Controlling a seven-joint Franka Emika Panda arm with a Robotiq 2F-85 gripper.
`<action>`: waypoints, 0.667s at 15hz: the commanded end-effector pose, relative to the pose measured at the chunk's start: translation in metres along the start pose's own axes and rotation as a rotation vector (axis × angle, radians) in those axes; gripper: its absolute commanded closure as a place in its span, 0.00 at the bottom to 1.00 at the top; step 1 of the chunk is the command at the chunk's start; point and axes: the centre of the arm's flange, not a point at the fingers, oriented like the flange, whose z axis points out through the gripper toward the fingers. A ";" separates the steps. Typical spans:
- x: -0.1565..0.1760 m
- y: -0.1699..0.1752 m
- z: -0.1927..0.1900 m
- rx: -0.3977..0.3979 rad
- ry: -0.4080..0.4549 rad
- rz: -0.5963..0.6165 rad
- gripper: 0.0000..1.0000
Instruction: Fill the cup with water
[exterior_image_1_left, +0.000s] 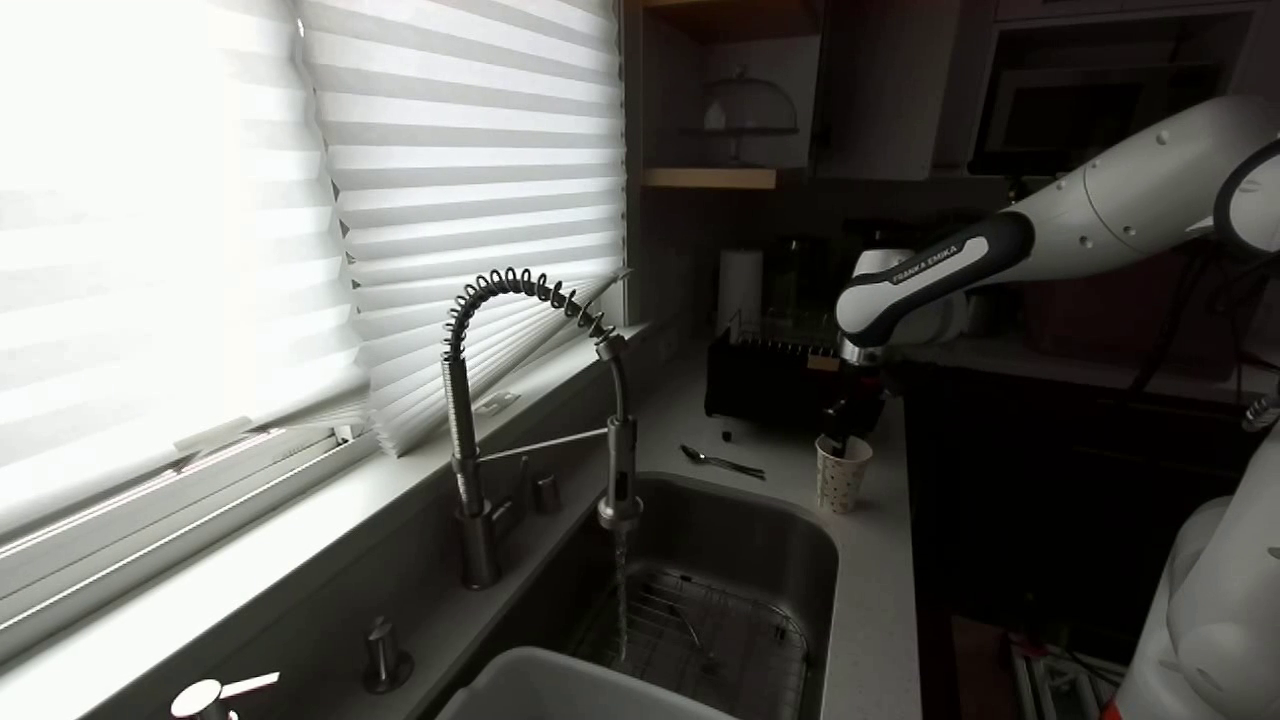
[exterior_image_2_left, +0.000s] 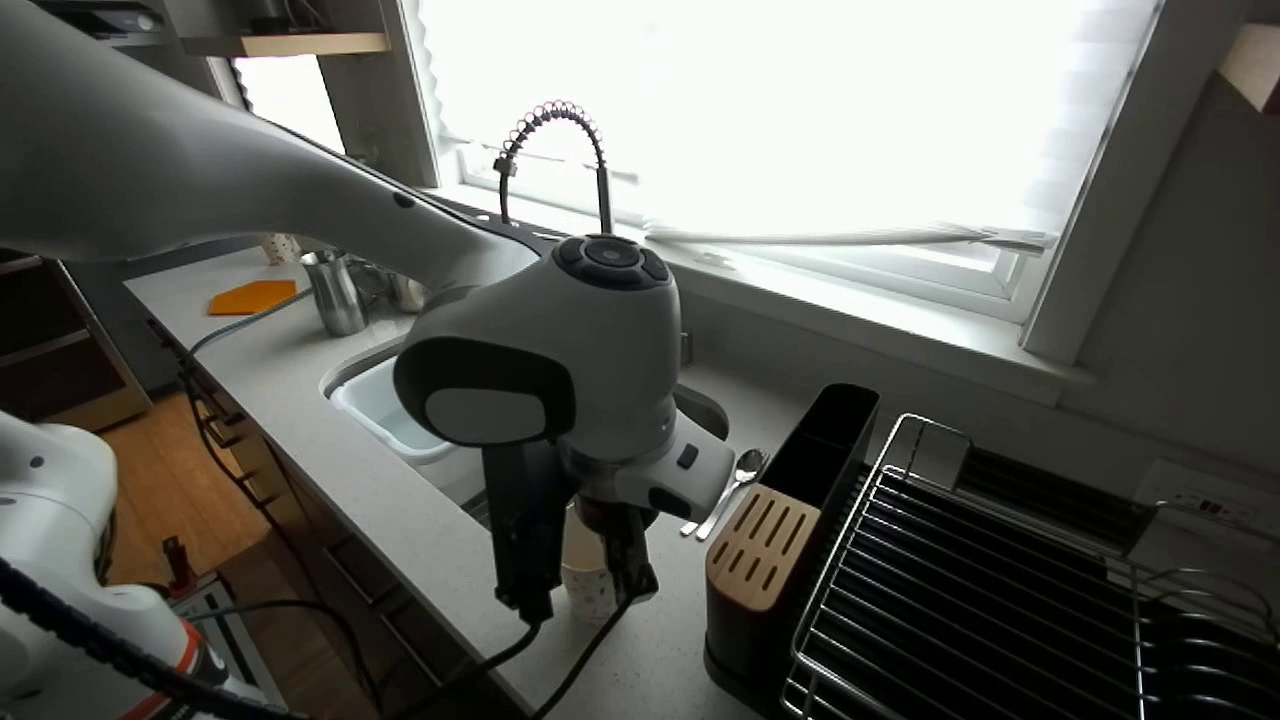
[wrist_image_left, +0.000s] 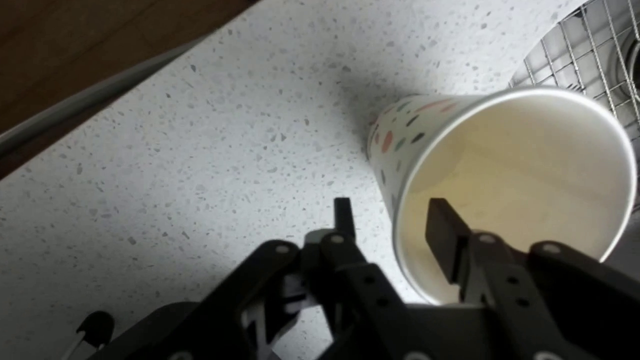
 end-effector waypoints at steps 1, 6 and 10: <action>0.006 -0.013 0.002 0.038 0.022 -0.036 0.87; 0.008 -0.052 -0.004 0.037 0.028 -0.126 1.00; 0.012 -0.108 -0.013 0.020 0.034 -0.257 1.00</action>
